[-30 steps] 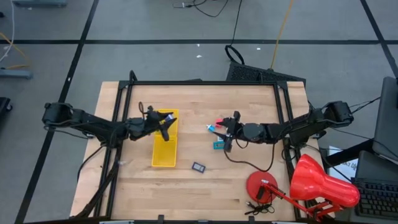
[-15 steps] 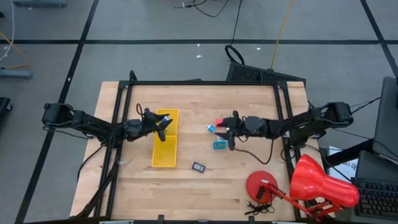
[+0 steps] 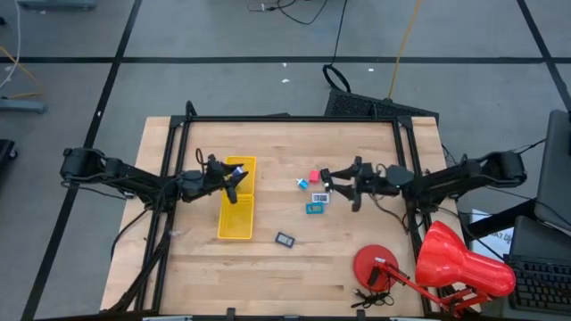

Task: Pick & Place Office items
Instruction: Put the blue adapter into the top yellow basket

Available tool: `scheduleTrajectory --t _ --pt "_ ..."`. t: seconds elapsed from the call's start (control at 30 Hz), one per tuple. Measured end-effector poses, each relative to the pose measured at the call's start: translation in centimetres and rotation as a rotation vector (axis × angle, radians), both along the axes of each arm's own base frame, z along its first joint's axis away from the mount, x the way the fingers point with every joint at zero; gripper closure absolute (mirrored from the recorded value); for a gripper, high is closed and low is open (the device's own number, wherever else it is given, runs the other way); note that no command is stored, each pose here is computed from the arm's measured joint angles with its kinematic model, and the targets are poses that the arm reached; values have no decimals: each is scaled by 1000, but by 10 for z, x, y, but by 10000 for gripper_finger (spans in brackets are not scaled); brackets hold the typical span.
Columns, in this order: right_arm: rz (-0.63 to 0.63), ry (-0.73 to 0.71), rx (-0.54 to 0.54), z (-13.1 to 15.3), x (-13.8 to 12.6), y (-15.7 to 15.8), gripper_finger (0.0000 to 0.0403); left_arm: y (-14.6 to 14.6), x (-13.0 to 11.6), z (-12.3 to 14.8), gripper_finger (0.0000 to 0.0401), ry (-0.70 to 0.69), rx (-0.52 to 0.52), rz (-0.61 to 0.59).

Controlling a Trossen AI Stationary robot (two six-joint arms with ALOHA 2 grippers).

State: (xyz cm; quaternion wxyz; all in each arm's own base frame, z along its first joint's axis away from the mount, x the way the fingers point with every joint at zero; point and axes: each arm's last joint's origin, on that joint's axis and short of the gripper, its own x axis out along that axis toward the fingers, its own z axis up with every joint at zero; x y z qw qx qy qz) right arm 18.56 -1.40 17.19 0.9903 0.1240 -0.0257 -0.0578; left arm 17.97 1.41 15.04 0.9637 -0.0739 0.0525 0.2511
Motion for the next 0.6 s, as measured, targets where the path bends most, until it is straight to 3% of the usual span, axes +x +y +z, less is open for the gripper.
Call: scheduleTrajectory --t 0.23,0.6 --pt "-98 -44 3 -9 -23 -2 233 5 1 2 259 -23 -16 -18" --pt "-107 -69 3 -7 -25 -2 248 23 -3 -3 262 8 -53 93"
